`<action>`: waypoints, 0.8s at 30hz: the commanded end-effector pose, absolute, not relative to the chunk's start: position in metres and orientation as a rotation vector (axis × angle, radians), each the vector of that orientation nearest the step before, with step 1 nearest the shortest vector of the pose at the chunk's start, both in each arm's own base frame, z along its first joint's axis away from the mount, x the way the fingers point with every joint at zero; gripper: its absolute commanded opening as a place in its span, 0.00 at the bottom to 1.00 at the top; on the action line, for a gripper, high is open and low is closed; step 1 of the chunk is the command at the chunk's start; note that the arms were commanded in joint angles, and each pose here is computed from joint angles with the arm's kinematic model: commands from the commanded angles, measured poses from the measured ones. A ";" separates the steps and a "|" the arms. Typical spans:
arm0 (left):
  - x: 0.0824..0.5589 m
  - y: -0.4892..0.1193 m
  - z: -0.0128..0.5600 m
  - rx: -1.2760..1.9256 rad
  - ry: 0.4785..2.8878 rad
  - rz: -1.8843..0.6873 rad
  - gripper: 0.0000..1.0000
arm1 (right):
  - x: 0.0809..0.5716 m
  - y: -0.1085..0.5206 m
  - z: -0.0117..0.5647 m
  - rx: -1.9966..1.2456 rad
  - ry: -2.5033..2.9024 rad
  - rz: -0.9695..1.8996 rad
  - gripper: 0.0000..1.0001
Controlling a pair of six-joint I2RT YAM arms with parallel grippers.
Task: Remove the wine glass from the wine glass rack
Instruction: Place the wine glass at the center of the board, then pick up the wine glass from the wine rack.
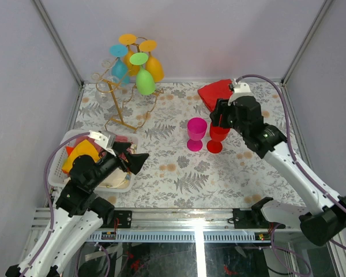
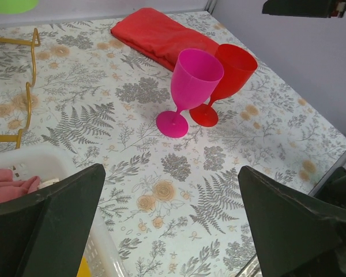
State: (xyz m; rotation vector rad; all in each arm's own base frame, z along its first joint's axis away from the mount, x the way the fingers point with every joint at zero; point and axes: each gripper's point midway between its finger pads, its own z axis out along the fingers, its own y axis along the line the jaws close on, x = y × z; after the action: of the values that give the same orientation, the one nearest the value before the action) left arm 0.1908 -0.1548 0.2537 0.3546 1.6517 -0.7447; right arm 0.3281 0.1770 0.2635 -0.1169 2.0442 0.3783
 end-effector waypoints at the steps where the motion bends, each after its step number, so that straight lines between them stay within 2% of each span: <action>1: 0.189 -0.155 0.295 0.287 1.598 -0.801 1.00 | 0.316 0.179 0.308 -0.097 1.893 0.503 0.64; 11: 0.220 -0.150 0.365 0.132 1.701 -0.738 1.00 | 0.270 0.217 0.345 -0.310 1.670 0.844 0.83; 24: 0.288 -0.162 0.413 0.008 1.797 -0.661 1.00 | 0.240 0.234 0.343 -0.488 1.649 0.975 0.86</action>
State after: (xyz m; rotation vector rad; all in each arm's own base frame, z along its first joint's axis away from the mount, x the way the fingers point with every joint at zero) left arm 0.2707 -0.1725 0.3980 0.0925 1.7828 -0.7155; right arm 0.2543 0.2288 0.3216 -0.4099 1.7437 0.9108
